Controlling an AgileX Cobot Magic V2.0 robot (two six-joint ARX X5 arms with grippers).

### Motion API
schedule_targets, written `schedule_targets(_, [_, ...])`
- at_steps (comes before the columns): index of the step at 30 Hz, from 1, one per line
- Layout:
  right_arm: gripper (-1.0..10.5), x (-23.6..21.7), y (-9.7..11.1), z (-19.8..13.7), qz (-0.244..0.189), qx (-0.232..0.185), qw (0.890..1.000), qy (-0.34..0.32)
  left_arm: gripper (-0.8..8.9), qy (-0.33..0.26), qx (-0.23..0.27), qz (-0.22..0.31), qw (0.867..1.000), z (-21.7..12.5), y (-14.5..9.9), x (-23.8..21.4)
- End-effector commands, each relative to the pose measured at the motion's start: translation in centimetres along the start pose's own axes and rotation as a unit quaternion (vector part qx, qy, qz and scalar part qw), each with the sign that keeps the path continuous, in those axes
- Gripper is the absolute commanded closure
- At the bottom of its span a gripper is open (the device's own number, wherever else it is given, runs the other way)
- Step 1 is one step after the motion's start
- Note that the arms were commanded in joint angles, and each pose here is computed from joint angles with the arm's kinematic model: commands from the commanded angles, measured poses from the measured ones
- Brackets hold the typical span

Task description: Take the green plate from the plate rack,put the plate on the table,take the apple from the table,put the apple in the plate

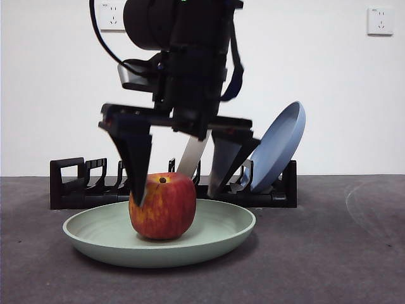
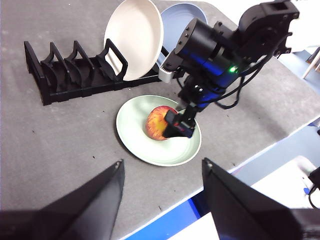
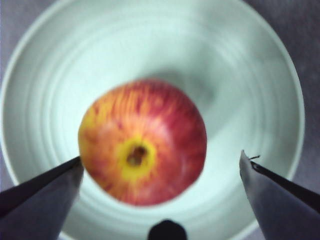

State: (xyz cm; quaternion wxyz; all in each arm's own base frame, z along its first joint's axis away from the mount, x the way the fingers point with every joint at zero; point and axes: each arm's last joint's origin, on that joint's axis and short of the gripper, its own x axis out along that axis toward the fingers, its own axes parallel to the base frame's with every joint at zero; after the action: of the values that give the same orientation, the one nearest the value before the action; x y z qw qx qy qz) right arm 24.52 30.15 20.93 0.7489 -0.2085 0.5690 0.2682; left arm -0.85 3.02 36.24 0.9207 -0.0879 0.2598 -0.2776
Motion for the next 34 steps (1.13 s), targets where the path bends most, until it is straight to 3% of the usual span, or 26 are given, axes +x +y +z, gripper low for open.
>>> schedule_targets(1, [2.9, -3.0, 0.0, 0.1, 0.004, -0.013, 1.000, -0.011, 5.53, -0.004, -0.008, -0.002, 1.000, 0.0, 0.0, 0.0])
schedule_targets(10, [2.9, -13.6, -1.7, -3.5, -0.038, -0.031, 0.998, -0.051, 5.54, -0.032, -0.011, -0.004, 0.999, 0.8, -0.5, 0.3])
schedule_targets(20, [2.9, -24.1, -4.0, -11.8, -0.022, -0.009, 0.987, -0.160, 5.54, -0.045, 0.035, -0.016, 0.998, 2.5, -2.0, 1.9])
schedule_targets(30, [2.9, -28.8, -5.8, -20.1, 0.016, 0.033, 0.969, -0.246, 5.54, -0.035, 0.056, -0.034, 0.997, 4.2, -4.2, 4.7])
schedule_targets(32, [3.6, -28.8, -6.0, -21.1, 0.021, 0.043, 0.966, -0.253, 5.54, -0.022, 0.062, -0.032, 0.997, 4.4, -4.7, 5.4])
schedule_targets(34, [5.3, -28.7, -6.2, -22.0, 0.022, 0.048, 0.965, -0.258, 5.64, -0.012, 0.068, -0.030, 0.997, 4.5, -5.1, 6.1])
